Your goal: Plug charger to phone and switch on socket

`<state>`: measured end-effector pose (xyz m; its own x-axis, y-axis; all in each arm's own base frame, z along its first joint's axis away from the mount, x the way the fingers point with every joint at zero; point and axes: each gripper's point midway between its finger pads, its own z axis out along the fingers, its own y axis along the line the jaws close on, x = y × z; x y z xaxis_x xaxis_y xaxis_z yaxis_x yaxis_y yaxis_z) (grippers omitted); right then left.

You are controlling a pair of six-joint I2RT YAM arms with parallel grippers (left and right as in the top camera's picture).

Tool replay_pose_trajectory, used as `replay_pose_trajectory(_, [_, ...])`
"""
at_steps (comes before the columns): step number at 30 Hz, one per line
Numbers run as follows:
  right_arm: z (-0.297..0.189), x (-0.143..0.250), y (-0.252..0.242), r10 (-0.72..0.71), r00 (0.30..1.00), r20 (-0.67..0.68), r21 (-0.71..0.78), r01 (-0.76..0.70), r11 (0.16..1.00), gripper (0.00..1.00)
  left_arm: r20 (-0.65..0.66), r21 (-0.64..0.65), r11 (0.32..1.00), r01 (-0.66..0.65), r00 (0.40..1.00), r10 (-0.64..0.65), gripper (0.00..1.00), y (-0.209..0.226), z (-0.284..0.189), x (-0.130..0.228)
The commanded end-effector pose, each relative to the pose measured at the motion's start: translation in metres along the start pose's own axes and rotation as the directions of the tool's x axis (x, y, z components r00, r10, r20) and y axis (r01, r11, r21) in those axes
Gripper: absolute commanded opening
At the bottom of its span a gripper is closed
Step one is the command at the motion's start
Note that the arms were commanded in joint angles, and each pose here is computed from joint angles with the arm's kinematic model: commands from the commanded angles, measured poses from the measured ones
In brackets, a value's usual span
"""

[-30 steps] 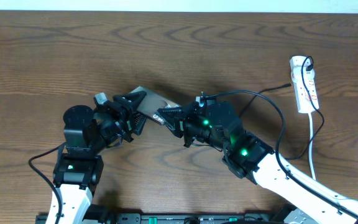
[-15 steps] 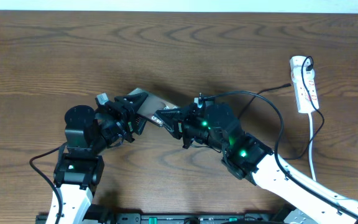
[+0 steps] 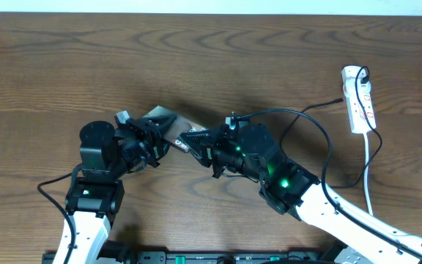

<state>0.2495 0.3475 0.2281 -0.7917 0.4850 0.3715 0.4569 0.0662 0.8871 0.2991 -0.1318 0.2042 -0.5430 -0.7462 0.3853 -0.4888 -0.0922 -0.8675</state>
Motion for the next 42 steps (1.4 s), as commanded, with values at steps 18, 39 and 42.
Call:
replay_pose_trajectory(18, [-0.002, 0.003, -0.012, -0.133, 0.991, -0.006, 0.065, 0.134, 0.989, 0.24, 0.012, -0.028, 0.994, -0.109, 0.994, 0.110, 0.08, 0.007, 0.003, -0.005])
replay_pose_trajectory(39, [-0.089, -0.181, -0.053, -0.822, 0.540, 0.183, 0.664, 0.548, 0.508, 0.52, -0.038, -0.301, 0.940, -0.161, 0.987, 0.156, 0.08, 0.082, 0.016, -0.024])
replay_pose_trajectory(42, [-0.119, -0.207, -0.059, -0.850, 0.469, 0.240, 0.791, 0.414, 0.451, 0.54, -0.046, -0.300, 0.936, -0.184, 0.983, 0.178, 0.08, 0.082, 0.016, -0.024])
